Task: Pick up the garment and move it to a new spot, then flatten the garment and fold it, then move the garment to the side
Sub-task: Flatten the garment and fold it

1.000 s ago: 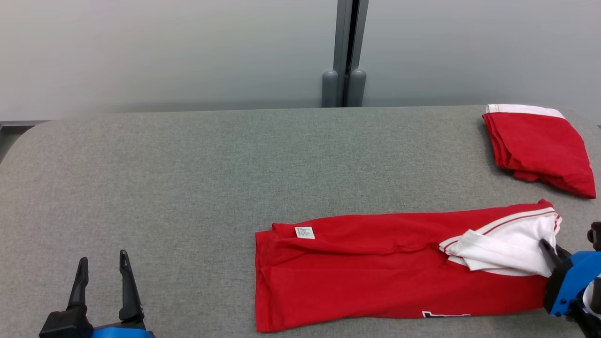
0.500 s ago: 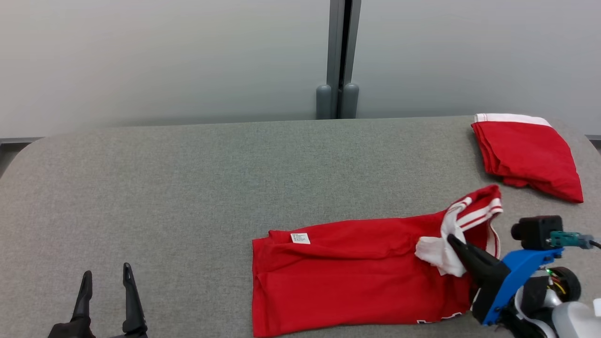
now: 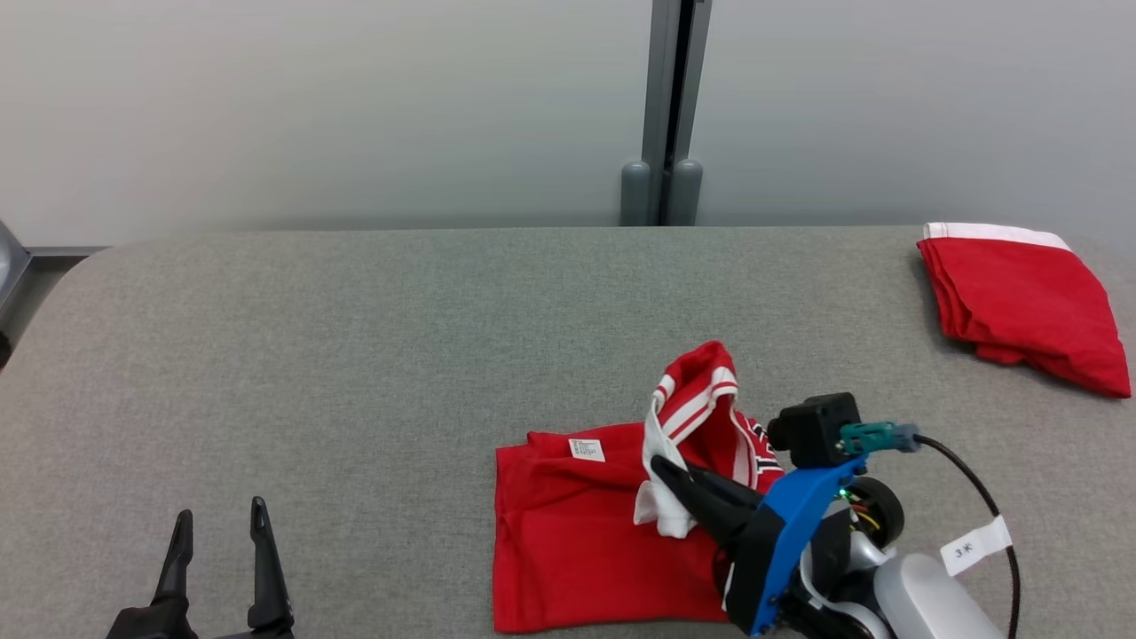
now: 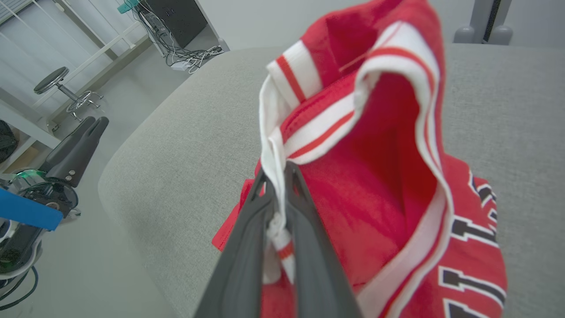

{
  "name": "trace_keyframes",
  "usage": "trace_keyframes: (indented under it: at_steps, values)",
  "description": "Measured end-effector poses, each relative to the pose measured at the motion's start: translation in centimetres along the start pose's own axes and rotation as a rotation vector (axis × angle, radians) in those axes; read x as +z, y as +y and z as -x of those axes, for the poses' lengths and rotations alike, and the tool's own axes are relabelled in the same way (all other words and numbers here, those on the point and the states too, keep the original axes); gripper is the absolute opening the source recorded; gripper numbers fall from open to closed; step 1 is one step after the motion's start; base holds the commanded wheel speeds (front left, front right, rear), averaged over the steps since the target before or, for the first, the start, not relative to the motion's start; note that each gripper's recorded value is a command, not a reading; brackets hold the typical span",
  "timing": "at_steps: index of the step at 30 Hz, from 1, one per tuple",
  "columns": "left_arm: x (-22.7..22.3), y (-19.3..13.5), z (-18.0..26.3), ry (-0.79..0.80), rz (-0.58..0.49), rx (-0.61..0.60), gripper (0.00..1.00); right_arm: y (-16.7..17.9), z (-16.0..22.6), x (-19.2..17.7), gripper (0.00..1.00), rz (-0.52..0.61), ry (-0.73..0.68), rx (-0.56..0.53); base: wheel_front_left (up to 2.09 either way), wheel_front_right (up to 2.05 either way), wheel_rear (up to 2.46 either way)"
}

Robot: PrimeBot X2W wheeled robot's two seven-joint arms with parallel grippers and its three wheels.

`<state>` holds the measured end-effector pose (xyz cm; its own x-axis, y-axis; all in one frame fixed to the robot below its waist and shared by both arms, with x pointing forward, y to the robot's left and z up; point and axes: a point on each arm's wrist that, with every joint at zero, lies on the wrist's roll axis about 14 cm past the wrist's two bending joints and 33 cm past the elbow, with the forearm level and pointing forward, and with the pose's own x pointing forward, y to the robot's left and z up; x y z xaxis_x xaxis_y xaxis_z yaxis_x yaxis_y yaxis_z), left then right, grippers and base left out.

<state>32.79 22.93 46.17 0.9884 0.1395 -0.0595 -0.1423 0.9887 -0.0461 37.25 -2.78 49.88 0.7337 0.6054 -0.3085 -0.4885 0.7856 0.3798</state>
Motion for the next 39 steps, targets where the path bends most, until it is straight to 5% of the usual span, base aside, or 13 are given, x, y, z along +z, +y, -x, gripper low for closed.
trace_keyframes:
  at_steps: [10,11,12,13,20,29,39]
  values:
    - [-0.5,0.4,0.1,0.018,0.012,0.018,1.0,3.4,-4.1,-1.7,0.0,0.022,0.081,0.104,0.0,0.0,0.0]
    - [-0.6,0.5,0.1,0.021,0.012,0.021,1.0,3.4,-4.3,-2.0,0.41,0.028,0.088,0.103,0.0,0.0,0.0]
    - [-0.7,0.5,0.1,0.022,0.013,0.023,1.0,3.3,-4.6,-2.1,0.41,0.026,0.088,0.102,0.0,0.0,0.0]
    - [-0.7,0.5,0.1,0.024,0.014,0.024,1.0,3.3,-4.8,-2.2,1.0,0.02,0.088,0.104,0.0,0.0,0.0]
    - [-0.7,0.3,-0.1,0.025,0.014,0.019,1.0,2.2,-4.6,0.4,1.0,0.015,-0.059,0.071,0.0,0.0,0.0]
    - [0.0,-1.0,-0.6,0.002,0.001,-0.028,1.0,-5.4,0.9,4.8,1.0,0.06,-0.372,-0.162,0.0,0.0,0.0]
    - [0.3,-2.1,-1.0,-0.008,-0.008,-0.067,1.0,-10.6,6.9,3.0,1.0,0.087,-0.499,-0.381,0.0,0.0,0.0]
